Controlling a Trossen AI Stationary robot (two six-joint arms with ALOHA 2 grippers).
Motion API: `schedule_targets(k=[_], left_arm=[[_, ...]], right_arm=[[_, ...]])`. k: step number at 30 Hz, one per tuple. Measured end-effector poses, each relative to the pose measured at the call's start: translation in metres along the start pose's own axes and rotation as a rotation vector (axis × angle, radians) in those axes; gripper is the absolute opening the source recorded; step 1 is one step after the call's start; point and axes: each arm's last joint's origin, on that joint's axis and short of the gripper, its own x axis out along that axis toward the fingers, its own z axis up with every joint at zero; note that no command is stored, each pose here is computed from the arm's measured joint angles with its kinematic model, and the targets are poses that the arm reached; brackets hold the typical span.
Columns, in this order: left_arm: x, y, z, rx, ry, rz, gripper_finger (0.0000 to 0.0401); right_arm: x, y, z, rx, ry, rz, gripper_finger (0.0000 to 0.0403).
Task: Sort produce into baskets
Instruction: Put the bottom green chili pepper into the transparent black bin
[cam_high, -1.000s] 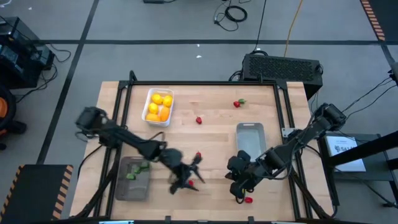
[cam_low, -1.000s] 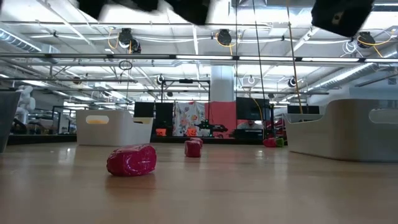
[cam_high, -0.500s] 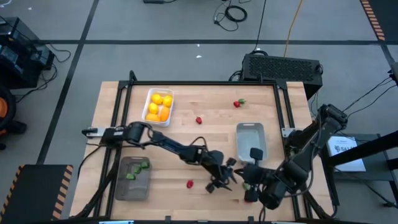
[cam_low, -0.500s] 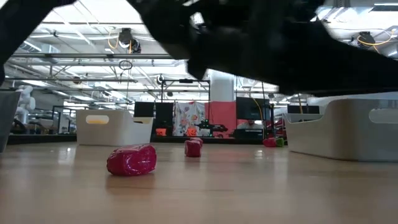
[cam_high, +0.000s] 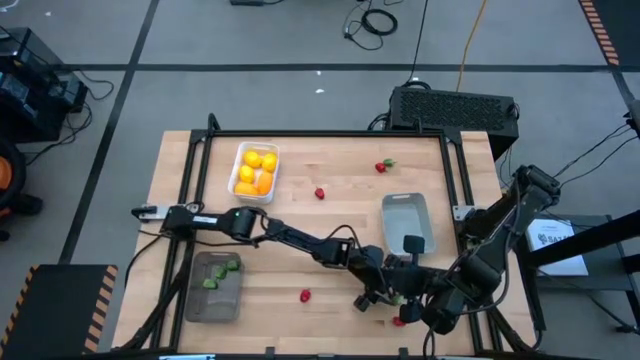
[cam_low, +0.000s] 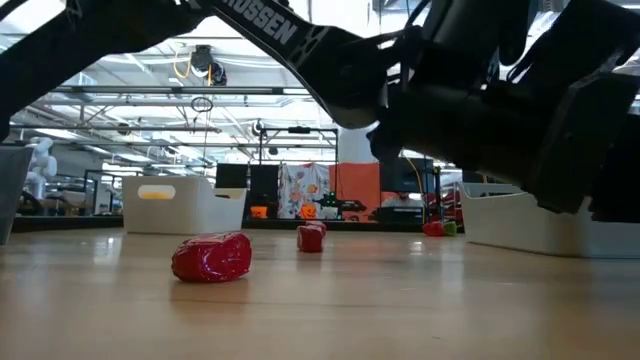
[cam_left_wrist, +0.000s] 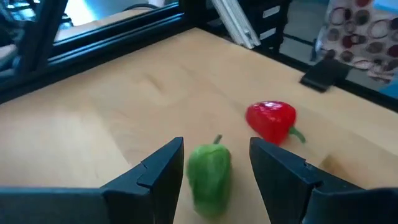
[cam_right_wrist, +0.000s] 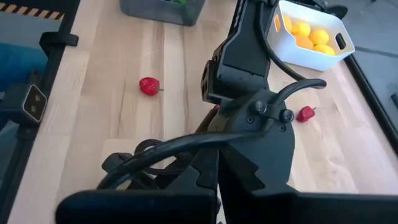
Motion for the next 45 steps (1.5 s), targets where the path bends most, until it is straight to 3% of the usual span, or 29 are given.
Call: schedule_targets(k=[12,36,45], left_arm=[[-0.002,0.003,-0.004,0.032,0.067,0.054,0.0192],[-0.003,0.003,-0.013,-0.004,0.160,0.075,0.0191],[-0.004,0.003,-0.016,-0.009,0.173,0.078,0.0157]], right_arm=[[0.004,-0.004,0.002,-0.058,0.004,-0.015,0.0000],[0.013,-0.010,0.010,-0.007,-0.009,-0.030,0.0000],[0.014,-0.011,0.009,-0.012,-0.006,-0.037,0.0000]])
